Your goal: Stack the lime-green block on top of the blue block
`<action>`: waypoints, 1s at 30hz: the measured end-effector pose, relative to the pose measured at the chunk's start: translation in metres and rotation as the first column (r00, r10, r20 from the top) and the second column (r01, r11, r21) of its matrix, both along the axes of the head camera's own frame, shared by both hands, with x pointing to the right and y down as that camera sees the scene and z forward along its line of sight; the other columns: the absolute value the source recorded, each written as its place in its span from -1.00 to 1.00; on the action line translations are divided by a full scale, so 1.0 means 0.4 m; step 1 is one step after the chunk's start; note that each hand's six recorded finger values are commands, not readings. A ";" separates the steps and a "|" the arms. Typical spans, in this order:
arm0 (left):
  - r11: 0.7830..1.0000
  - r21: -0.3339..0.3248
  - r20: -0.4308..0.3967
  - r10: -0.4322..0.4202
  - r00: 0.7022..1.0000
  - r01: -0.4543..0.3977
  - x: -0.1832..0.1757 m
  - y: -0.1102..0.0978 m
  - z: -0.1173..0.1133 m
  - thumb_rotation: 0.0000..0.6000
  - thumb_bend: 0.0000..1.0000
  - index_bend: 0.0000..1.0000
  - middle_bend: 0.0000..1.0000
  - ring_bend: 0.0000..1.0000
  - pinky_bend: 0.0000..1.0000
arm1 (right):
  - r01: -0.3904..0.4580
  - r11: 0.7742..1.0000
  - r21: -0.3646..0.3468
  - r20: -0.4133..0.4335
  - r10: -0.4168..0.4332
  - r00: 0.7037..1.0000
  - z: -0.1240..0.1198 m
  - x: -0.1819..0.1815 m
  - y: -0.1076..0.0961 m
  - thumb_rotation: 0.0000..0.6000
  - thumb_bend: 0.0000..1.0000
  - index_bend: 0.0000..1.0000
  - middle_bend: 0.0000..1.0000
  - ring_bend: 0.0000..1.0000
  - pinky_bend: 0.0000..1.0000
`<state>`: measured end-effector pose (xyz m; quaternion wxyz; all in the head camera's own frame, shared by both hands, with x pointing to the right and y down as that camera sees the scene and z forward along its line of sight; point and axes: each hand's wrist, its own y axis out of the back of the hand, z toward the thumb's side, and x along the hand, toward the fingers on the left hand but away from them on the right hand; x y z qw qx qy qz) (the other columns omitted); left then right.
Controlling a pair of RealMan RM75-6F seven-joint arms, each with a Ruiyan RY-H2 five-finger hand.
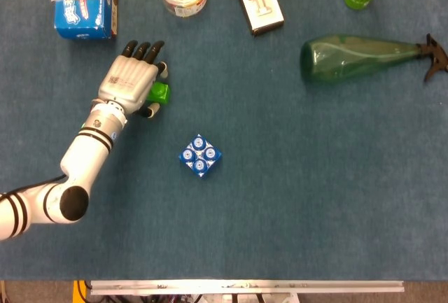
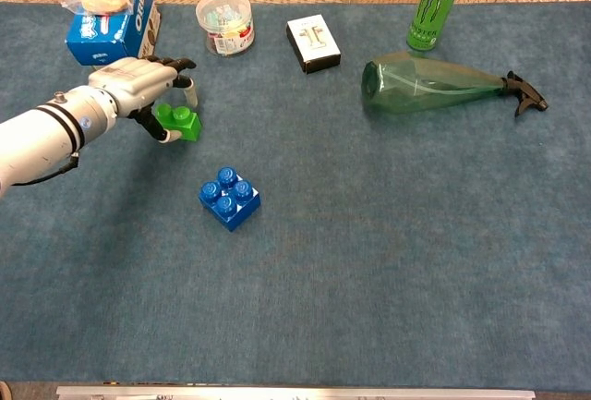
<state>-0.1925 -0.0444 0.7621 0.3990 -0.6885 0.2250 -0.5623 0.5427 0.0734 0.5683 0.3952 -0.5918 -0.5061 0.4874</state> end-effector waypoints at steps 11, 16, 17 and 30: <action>1.000 -0.005 0.039 -0.029 0.999 0.029 -0.011 -0.014 0.013 1.00 -0.44 -0.18 -1.00 -1.00 -0.98 | 0.002 1.000 -0.002 -0.002 -0.002 1.000 0.001 -0.001 0.000 1.00 0.05 -0.02 -0.26 -0.37 -0.03; 0.999 -0.006 0.047 -0.036 0.998 0.036 -0.015 -0.018 0.017 1.00 -0.44 -0.14 -1.00 -1.00 -0.98 | 0.003 1.000 -0.004 -0.004 -0.003 1.000 0.003 -0.002 0.000 1.00 0.05 -0.02 -0.26 -0.37 -0.03; 0.999 -0.006 0.048 -0.037 0.998 0.037 -0.016 -0.018 0.017 1.00 -0.44 -0.14 -1.00 -1.00 -0.98 | 0.003 1.000 -0.004 -0.004 -0.003 1.000 0.003 -0.003 0.000 1.00 0.05 -0.02 -0.26 -0.37 -0.03; 0.999 -0.002 0.062 -0.047 0.997 0.048 -0.022 -0.023 0.029 1.00 -0.43 -0.04 -1.00 -1.00 -0.97 | 0.002 1.000 -0.004 -0.002 -0.002 1.000 0.002 -0.002 0.000 1.00 0.05 -0.02 -0.26 -0.37 -0.03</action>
